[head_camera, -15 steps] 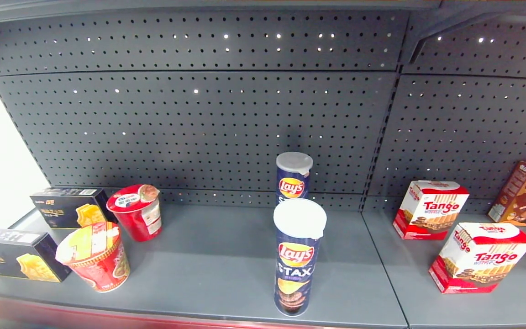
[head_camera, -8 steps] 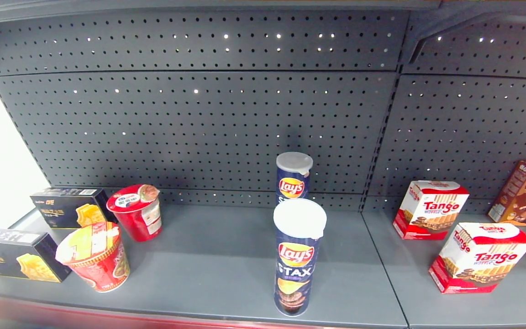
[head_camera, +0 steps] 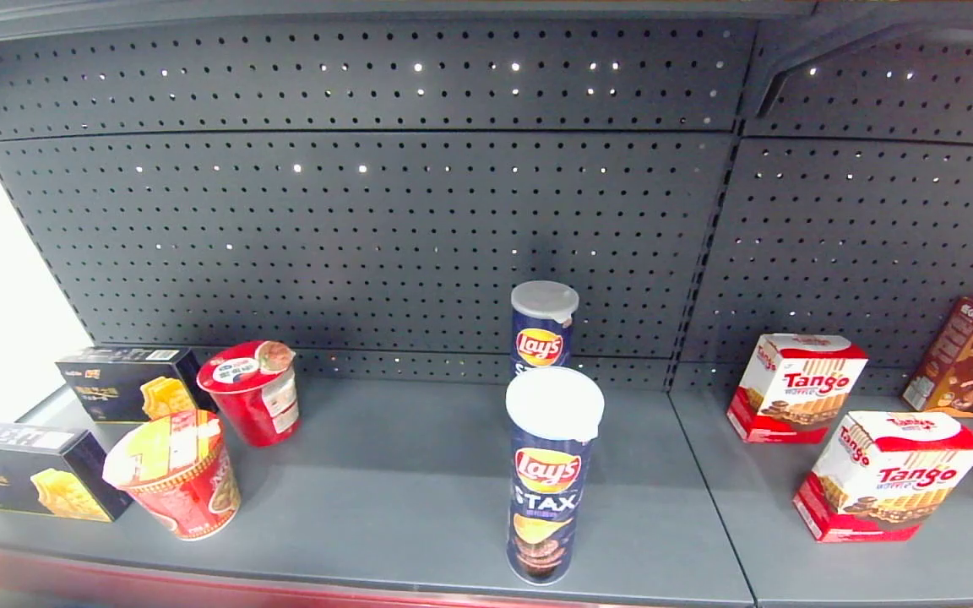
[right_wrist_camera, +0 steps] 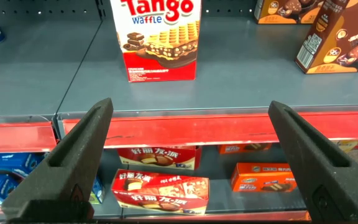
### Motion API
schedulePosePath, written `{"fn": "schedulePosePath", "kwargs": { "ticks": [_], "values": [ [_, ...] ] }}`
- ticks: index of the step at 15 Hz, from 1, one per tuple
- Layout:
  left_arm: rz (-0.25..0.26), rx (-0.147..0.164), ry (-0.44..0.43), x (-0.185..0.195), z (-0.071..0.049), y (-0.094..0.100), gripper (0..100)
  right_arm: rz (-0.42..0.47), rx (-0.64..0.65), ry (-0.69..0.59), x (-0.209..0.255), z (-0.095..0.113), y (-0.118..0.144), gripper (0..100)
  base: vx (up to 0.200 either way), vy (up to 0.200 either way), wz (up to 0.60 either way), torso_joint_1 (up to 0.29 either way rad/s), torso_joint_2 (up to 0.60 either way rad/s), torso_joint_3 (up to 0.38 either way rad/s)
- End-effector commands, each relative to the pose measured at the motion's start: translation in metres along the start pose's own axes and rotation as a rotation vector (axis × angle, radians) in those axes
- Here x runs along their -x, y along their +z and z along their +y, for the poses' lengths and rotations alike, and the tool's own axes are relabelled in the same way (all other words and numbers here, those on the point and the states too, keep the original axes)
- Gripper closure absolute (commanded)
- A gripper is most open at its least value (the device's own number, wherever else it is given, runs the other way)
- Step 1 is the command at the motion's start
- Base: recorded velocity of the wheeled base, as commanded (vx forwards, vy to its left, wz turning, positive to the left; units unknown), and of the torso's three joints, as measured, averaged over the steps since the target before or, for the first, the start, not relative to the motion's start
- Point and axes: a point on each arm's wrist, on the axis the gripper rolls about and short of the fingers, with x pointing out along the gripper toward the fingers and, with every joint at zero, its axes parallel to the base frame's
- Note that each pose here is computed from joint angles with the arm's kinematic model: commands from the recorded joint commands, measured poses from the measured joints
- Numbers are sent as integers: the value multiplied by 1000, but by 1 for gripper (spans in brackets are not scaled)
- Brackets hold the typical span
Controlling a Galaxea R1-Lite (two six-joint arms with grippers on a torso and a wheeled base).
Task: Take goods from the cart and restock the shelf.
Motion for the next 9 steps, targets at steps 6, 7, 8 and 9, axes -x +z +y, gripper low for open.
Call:
{"fn": "schedulePosePath", "kwargs": {
  "ticks": [6, 7, 8, 9],
  "values": [
    [-2, -4, -2, 0, 0, 0, 0, 2, 0, 0, 0, 0, 0, 0, -33, 0, 0, 1, 0, 0],
    [-2, -4, -3, 0, 0, 0, 0, 2, 0, 0, 0, 0, 0, 0, 0, 0, 0, 0, 0, 0],
    [-2, 1, 1, 0, 0, 0, 0, 1, 5, 8, 0, 0, 0, 0, 0, 0, 0, 0, 0, 0],
    [-2, -2, -2, 0, 0, 0, 0, 0, 5, 9, 0, 0, 0, 0, 0, 0, 0, 0, 0, 0]
  ]
}}
